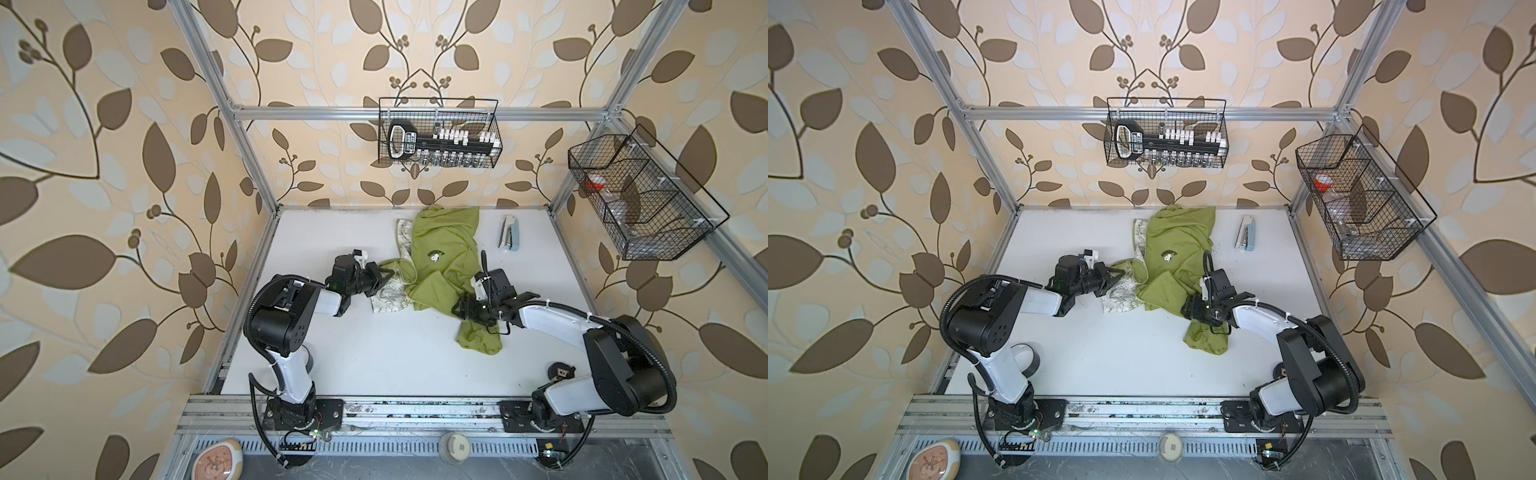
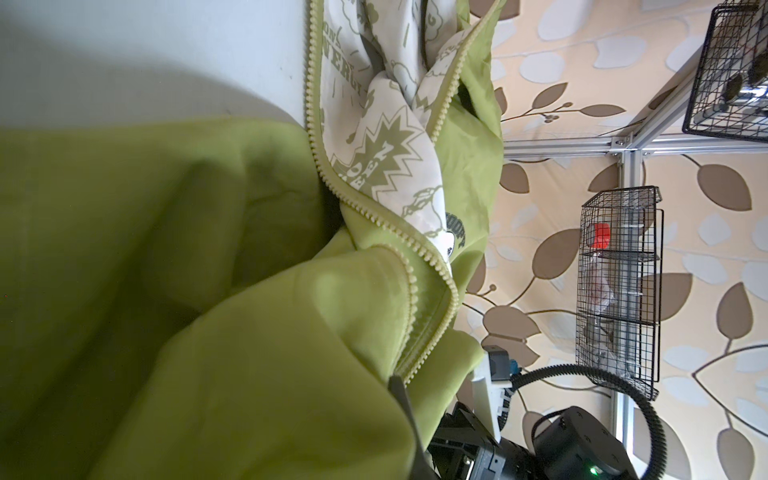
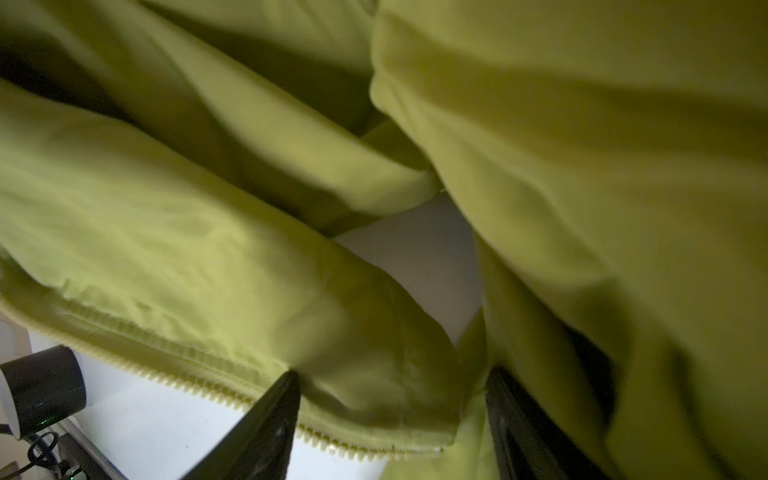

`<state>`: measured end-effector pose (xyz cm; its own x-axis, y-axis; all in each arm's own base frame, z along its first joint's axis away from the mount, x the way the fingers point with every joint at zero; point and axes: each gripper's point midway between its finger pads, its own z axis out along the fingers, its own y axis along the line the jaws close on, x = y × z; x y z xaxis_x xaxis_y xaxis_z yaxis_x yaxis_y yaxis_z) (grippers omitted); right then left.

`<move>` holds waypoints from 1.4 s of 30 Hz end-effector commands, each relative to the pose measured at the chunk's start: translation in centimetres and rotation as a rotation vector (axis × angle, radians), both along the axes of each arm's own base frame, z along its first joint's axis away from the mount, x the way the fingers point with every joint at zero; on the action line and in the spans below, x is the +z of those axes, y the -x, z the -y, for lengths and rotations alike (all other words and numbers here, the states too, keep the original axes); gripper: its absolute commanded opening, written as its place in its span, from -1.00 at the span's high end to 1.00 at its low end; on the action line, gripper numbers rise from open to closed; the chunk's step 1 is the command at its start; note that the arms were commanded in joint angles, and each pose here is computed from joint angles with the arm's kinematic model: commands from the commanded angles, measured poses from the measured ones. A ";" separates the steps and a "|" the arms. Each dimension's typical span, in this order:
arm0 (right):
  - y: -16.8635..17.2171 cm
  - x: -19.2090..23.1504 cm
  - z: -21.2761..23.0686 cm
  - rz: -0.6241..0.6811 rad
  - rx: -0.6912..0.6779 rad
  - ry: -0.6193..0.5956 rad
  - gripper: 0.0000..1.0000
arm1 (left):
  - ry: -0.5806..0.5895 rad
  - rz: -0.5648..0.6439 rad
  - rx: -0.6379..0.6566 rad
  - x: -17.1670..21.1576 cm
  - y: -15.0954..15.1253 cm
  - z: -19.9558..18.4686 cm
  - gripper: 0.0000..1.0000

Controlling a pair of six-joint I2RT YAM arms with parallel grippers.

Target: Zip up the jacket

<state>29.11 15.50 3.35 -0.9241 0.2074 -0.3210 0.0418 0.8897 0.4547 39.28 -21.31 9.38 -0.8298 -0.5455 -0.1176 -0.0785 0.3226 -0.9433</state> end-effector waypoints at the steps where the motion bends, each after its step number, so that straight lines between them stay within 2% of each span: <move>1: 0.6 -0.9 -0.8 -0.028 0.001 -0.064 -0.41 | 0.020 0.106 -0.038 3.3 -0.2 0.8 1.00; 17: 1.6 3.2 -2.3 0.053 -0.003 -0.240 0.06 | 0.033 0.112 -0.039 3.7 0.0 0.7 1.00; 31: 3.3 3.6 -4.0 0.028 0.037 -0.327 0.63 | 0.032 0.114 -0.040 4.0 0.3 0.7 1.00; 35: 4.4 3.8 -5.1 0.029 0.061 -0.324 0.63 | 0.027 0.117 -0.040 4.2 0.5 0.6 1.00; 42: 5.3 2.7 -5.9 0.015 0.032 -0.329 0.39 | 0.026 0.114 -0.036 4.1 0.8 0.5 1.00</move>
<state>23.59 21.70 6.69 -0.9382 0.2270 -0.2612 -0.0306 0.6975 0.7159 39.07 -21.35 11.57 -0.8266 -0.5430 -0.1482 -0.0322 0.3085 -0.9507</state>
